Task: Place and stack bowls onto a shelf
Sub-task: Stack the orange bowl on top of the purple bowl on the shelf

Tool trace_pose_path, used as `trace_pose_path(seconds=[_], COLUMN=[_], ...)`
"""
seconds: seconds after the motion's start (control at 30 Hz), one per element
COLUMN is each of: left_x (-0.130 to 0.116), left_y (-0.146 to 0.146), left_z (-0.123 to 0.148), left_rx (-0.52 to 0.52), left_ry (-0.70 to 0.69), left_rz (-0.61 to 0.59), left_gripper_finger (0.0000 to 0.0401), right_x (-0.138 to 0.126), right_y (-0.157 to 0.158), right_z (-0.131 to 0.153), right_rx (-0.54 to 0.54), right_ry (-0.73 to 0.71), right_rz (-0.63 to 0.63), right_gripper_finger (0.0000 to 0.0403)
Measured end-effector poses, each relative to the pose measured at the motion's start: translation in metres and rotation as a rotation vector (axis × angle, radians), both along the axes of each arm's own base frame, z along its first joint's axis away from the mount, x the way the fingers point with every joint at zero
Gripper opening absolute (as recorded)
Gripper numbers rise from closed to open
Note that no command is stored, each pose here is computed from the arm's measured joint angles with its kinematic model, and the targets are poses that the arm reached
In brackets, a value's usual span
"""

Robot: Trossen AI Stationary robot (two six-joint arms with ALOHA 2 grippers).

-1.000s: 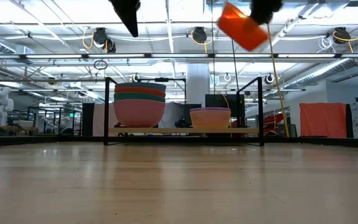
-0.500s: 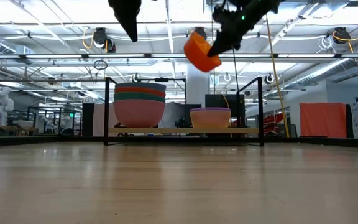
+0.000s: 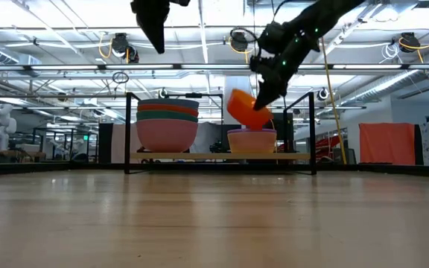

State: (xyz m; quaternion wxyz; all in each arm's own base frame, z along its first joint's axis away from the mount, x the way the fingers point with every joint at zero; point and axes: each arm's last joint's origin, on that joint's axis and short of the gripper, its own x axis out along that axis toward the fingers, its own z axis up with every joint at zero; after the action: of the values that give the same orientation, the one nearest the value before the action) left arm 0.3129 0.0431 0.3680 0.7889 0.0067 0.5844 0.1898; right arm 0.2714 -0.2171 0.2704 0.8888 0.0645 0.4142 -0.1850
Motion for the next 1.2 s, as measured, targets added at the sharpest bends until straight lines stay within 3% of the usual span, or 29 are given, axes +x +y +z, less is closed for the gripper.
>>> trace_pose_path(seconds=[0.53,0.93,1.2], left_x=[-0.003,-0.003,-0.004], left_y=[0.004,0.004,0.004], left_z=[-0.001,-0.001,-0.001], left_rx=[-0.025,-0.026,-0.027], left_ry=[0.022,0.029,0.035], left_rz=[0.008,0.010,0.010], left_gripper_finger=[0.0042,0.0042,0.0042], right_x=[0.005,0.010,0.005], right_y=[-0.017,-0.015,0.002], right_z=[-0.040,-0.038,-0.005], right_rx=[0.061,-0.005,-0.079], right_ry=[0.121,0.118,0.051], right_rz=[0.016,0.079,0.112], right_gripper_finger=[0.0011,0.0108,0.0153])
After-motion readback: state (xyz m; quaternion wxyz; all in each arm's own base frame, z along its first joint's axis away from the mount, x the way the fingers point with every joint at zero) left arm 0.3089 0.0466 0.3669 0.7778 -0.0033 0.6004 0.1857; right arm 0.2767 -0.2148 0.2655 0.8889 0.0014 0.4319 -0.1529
